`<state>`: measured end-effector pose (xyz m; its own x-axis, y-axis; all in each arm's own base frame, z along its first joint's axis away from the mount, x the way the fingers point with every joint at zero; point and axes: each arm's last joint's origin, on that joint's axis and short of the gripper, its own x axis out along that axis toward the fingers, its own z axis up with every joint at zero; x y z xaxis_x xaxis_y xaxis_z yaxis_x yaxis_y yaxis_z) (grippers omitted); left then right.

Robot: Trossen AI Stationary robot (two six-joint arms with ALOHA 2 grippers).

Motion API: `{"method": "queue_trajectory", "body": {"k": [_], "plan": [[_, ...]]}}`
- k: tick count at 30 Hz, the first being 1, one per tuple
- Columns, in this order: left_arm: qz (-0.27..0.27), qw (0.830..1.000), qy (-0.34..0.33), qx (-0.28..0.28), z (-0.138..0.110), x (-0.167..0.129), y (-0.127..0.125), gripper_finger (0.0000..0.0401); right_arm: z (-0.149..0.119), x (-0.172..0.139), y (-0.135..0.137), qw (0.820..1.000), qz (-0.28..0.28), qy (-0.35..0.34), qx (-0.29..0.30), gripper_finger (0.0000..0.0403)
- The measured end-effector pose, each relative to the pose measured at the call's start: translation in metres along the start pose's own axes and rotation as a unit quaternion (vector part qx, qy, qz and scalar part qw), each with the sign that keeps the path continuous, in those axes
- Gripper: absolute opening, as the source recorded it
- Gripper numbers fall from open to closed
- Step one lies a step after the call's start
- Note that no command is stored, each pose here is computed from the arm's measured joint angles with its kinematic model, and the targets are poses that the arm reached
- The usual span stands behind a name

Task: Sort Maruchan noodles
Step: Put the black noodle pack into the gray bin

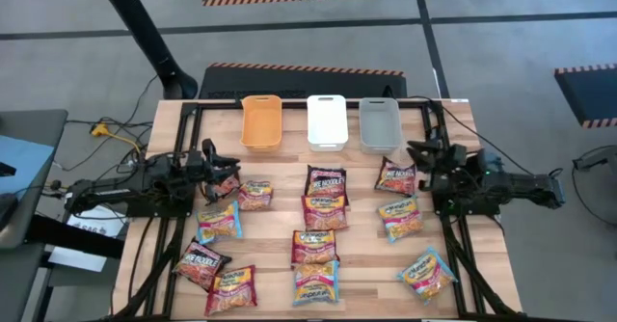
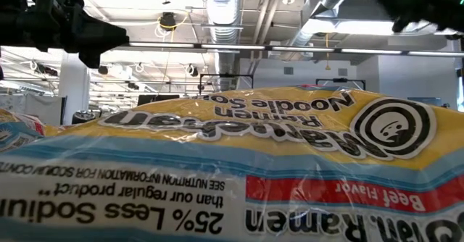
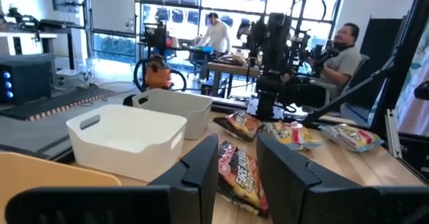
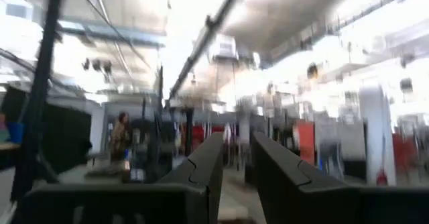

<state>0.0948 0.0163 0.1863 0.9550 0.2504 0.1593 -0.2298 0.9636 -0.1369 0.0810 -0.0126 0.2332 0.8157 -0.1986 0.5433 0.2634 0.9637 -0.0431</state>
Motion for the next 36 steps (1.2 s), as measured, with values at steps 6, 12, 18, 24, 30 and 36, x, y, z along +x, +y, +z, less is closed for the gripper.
{"method": "queue_trajectory", "body": {"k": [6, 12, 18, 24, 30, 36], "plan": [[0.001, 1.0, 0.009, -0.008, -0.001, 0.0, 0.0, 0.0091, 0.032, 0.007, -0.003, 0.998, 0.0, -0.038, -0.054, 0.0107], [0.001, 1.0, 0.009, 0.002, -0.001, 0.0, 0.0, 0.0091, 0.058, 0.01, -0.005, 0.993, -0.004, -0.07, -0.096, 0.0107], [0.001, 1.0, 0.008, 0.002, -0.001, 0.0, 0.0, 0.0091, 0.074, 0.013, -0.006, 0.991, -0.004, -0.088, -0.096, 0.0107], [0.007, 1.0, 0.007, 0.003, 0.0, 0.0, 0.0, 0.0091, 0.082, 0.027, -0.006, 0.988, -0.003, -0.075, -0.133, 0.0108], [0.024, 1.0, 0.005, 0.014, 0.0, 0.0, 0.001, 0.0091, 0.083, 0.048, -0.004, 0.986, 0.0, -0.04, -0.164, 0.0133], [0.025, 0.999, 0.005, 0.025, 0.0, 0.0, 0.001, 0.0091, 0.082, 0.07, -0.002, 0.985, 0.013, 0.007, -0.17, 0.0181]]}}
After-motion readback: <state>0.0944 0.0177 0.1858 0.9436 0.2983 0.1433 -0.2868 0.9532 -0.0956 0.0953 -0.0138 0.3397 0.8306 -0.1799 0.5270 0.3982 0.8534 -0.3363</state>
